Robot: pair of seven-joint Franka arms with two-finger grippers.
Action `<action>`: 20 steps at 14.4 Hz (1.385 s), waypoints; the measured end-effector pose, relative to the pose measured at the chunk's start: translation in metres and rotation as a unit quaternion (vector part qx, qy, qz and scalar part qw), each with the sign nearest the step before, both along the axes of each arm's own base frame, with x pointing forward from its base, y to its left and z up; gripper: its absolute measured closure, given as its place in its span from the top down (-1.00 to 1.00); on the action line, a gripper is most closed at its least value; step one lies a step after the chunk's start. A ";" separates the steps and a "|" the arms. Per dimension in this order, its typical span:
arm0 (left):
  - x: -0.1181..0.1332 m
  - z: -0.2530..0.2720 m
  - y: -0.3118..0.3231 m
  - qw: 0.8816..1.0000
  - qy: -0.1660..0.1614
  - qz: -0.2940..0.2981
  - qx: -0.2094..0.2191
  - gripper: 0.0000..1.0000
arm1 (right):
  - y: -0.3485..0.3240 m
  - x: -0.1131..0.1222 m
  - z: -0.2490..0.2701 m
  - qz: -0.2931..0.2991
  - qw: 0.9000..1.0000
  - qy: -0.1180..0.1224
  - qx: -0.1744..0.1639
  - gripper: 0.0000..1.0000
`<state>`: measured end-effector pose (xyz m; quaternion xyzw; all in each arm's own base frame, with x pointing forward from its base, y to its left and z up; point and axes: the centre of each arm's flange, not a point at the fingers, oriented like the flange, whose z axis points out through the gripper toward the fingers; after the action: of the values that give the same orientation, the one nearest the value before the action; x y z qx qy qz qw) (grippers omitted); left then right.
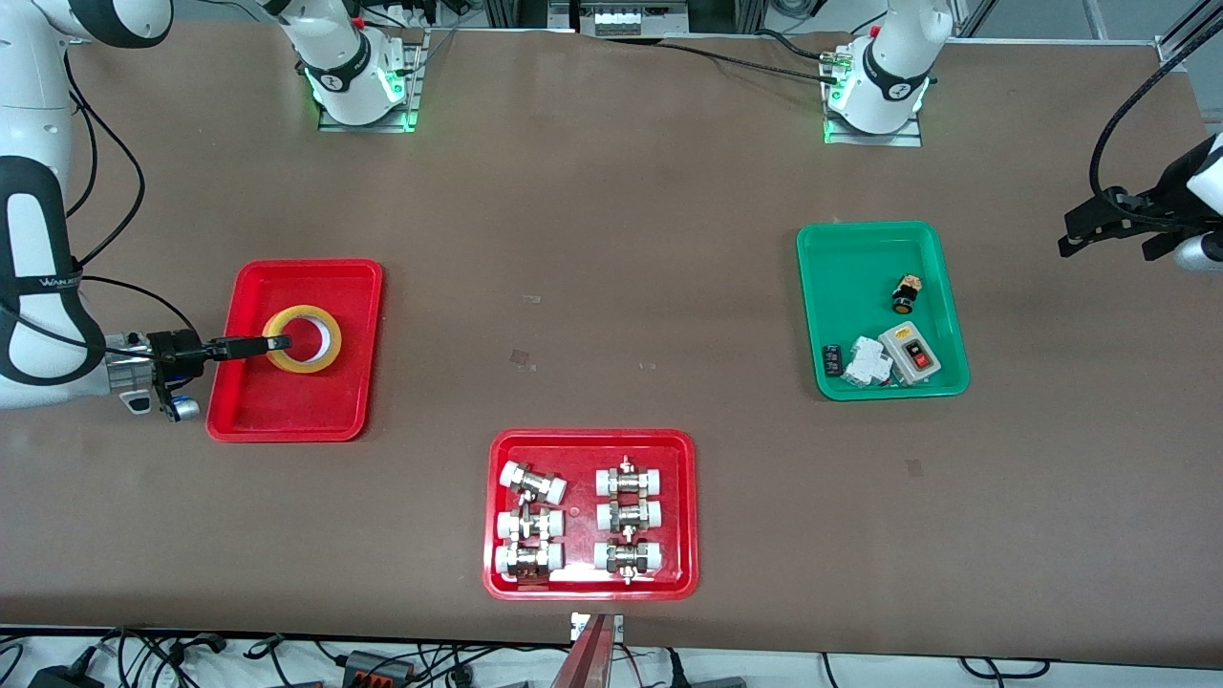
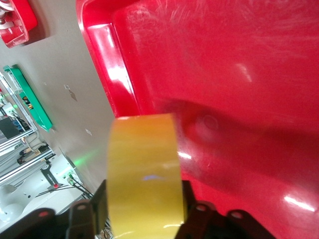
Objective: Left arm passes tape to right arm into tray
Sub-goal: 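Carry the tape with the right gripper over the empty red tray, then lower the tape into the red tray and open the right gripper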
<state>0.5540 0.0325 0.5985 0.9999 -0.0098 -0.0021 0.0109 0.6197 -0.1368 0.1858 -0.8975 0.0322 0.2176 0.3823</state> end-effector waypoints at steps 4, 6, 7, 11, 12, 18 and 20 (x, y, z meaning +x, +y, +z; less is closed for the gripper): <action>0.002 0.004 -0.002 1.000 -0.010 -0.001 0.001 1.00 | 0.003 0.000 -0.009 -0.005 1.000 0.001 0.014 1.00; 0.002 0.008 -0.004 1.000 -0.013 -0.003 0.001 1.00 | 0.005 -0.001 -0.013 -0.002 1.000 -0.003 0.022 1.00; 0.002 0.009 -0.005 1.000 -0.015 -0.004 0.001 1.00 | 0.006 -0.001 -0.014 0.002 1.000 -0.008 0.024 1.00; 0.005 0.022 -0.009 1.000 -0.008 -0.012 0.001 1.00 | 0.012 0.008 -0.021 0.051 0.997 -0.043 -0.031 1.00; 0.007 0.026 -0.011 1.000 -0.006 -0.014 0.001 1.00 | 0.014 0.012 -0.021 0.069 0.995 -0.053 -0.058 1.00; 0.014 0.022 -0.013 1.000 0.011 -0.019 0.001 1.00 | 0.012 0.035 0.044 0.133 0.966 -0.088 -0.202 1.00; 0.015 0.023 -0.015 1.000 0.010 -0.021 0.001 1.00 | 0.032 0.047 0.107 0.119 0.948 -0.099 -0.277 1.00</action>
<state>0.5686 0.0179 0.6220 0.9994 -0.0304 -0.0126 0.0102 0.6670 -0.1049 0.2924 -0.9824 -0.0539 0.1541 0.0912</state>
